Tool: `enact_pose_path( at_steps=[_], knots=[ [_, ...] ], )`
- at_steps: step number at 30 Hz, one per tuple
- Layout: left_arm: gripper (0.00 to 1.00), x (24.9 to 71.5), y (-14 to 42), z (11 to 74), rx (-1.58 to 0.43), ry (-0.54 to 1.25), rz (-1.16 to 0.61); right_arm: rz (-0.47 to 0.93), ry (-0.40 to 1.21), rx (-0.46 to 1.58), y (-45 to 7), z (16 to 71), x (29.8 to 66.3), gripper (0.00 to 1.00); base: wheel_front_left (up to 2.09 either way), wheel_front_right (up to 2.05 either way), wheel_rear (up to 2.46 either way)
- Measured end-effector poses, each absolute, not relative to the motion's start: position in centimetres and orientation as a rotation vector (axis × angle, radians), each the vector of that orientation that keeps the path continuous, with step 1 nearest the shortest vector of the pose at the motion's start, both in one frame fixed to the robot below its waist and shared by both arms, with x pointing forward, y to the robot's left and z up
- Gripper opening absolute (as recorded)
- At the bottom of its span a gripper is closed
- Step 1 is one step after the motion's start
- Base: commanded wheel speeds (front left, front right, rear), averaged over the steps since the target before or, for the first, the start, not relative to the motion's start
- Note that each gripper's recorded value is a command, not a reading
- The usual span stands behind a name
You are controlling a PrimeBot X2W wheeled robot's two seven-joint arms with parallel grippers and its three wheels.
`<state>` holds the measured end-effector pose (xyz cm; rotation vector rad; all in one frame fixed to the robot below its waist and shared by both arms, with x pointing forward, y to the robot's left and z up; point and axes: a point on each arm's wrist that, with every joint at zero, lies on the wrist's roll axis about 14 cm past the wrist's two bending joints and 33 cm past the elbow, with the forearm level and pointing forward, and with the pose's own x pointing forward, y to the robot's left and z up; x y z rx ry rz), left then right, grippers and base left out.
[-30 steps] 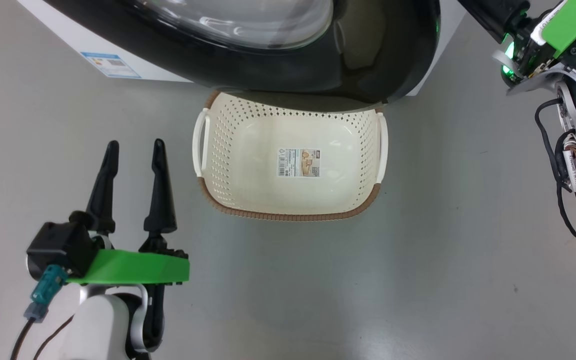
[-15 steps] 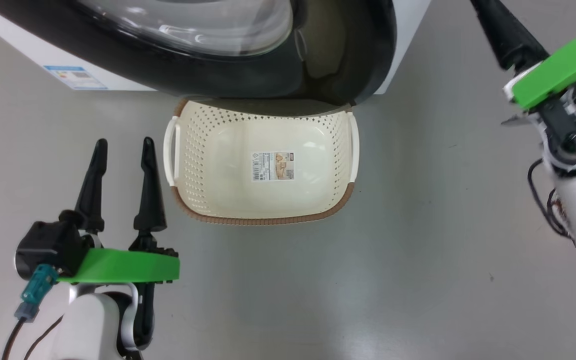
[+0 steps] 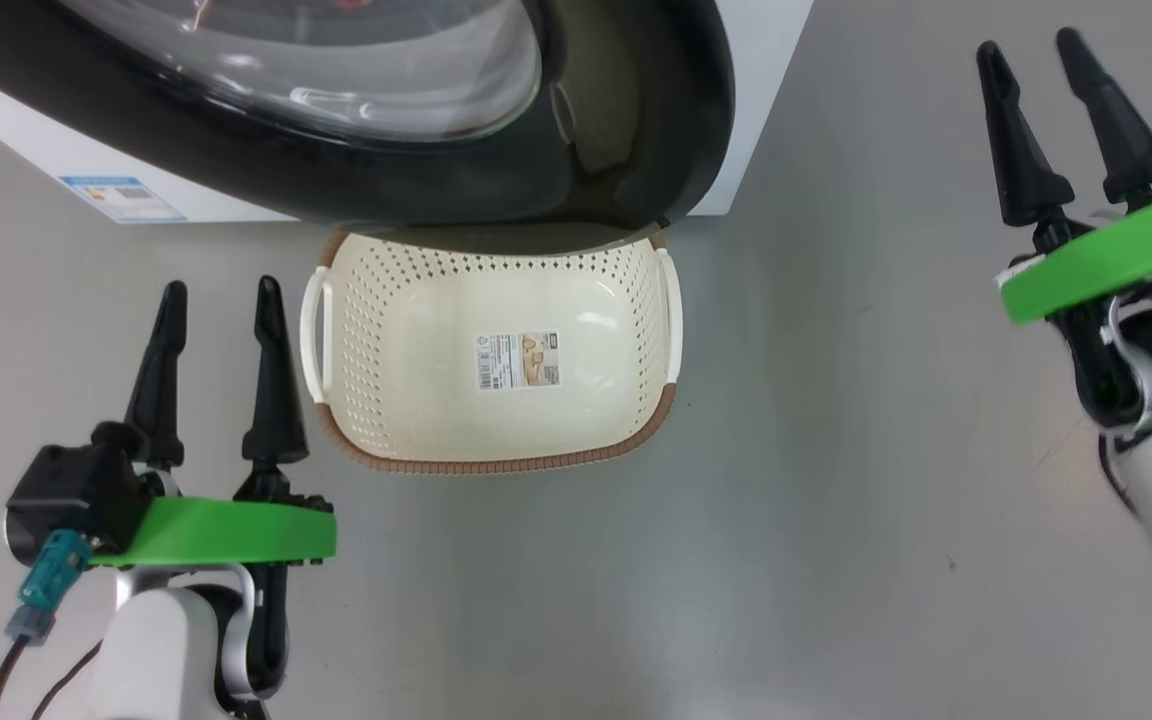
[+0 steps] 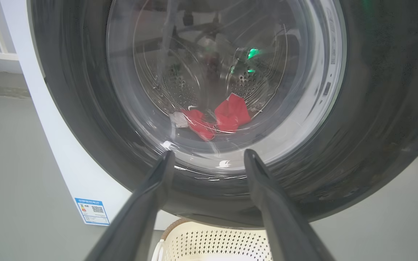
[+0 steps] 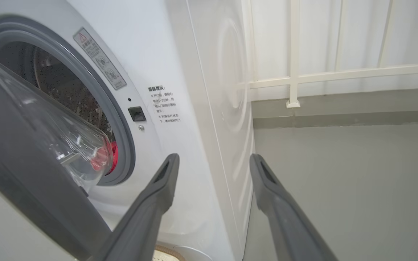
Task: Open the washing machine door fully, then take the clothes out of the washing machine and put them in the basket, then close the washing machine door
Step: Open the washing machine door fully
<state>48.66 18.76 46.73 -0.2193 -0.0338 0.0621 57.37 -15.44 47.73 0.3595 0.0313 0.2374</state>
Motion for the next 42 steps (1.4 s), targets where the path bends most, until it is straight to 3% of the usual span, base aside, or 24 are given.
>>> enact_pose_path(
  at_steps=[16, 42],
  knots=[
    [1.00, 48.4, 18.1, 48.0, -0.220, -0.061, 0.040, 0.194, -0.087, 0.226, -14.7, 48.6, 50.8, 1.00, 0.00, 0.00, 0.00],
    [1.00, 48.0, 18.2, 48.5, -0.205, -0.070, 0.028, 0.178, -0.096, 0.194, -14.4, 48.7, 48.7, 1.00, 0.00, 0.00, 0.00]
  ],
)
